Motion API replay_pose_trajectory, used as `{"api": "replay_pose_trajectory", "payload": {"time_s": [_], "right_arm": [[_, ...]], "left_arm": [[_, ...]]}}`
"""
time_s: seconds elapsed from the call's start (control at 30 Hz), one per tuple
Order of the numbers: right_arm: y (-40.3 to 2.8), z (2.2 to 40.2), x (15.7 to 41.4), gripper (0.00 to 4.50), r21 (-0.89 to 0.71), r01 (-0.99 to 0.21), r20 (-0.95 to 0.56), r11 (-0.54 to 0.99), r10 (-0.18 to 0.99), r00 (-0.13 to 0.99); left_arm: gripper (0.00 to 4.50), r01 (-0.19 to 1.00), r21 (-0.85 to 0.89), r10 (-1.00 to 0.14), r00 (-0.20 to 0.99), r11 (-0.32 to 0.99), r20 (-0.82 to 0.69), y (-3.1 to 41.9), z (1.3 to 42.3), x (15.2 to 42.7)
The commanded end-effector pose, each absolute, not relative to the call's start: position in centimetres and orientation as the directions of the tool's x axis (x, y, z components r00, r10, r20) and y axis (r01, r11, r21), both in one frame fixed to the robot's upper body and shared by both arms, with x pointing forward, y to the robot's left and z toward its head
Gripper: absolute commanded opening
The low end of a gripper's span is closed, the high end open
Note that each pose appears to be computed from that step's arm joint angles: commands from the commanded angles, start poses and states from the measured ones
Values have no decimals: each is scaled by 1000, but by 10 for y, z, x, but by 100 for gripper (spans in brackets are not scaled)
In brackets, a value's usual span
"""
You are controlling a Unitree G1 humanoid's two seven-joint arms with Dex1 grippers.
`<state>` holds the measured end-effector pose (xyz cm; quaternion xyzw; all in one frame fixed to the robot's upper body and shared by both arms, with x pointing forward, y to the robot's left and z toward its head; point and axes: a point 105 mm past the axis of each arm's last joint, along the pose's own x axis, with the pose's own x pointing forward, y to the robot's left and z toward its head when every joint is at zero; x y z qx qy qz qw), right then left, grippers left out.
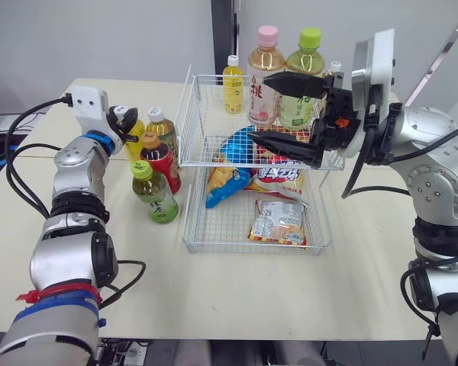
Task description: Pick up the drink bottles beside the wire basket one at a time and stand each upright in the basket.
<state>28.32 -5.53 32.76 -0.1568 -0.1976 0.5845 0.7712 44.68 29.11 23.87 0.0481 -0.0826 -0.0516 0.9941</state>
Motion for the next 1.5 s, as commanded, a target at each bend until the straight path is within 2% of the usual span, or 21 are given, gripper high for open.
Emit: {"api": "replay_pose_trajectory", "payload": {"time_s": [0.03,0.23,0.3,0.47,0.57,0.73,0.9,1.13,1.3,1.5], "right_arm": [[-63,344,276,450,-511,-805,177,301,953,244],[-73,350,278,450,-503,-791,214,347,937,275],[-76,350,278,450,-501,-787,221,360,932,286],[-82,349,278,450,-499,-774,228,389,921,316],[-85,347,278,450,-500,-764,230,408,913,338],[-87,347,276,450,-501,-747,246,438,899,362],[-88,345,274,450,-503,-730,247,462,887,391],[-89,345,269,450,-501,-716,255,486,874,415],[-90,345,267,450,-498,-711,255,496,868,426],[-91,345,268,450,-491,-714,250,499,866,434]], "left_arm": [[135,130,153,-177,921,980,347,301,306,426],[135,199,248,-288,865,948,410,308,375,390],[135,278,281,-378,828,918,414,299,402,373],[135,488,337,-592,699,805,400,259,457,339],[135,581,363,-685,609,729,400,228,482,328],[135,651,410,-766,492,639,413,183,509,324],[135,695,414,-807,469,587,358,154,500,340],[135,739,335,-809,497,584,314,125,467,372],[135,741,333,-812,529,583,245,111,434,391],[135,731,320,-798,546,603,255,102,418,406]]}}
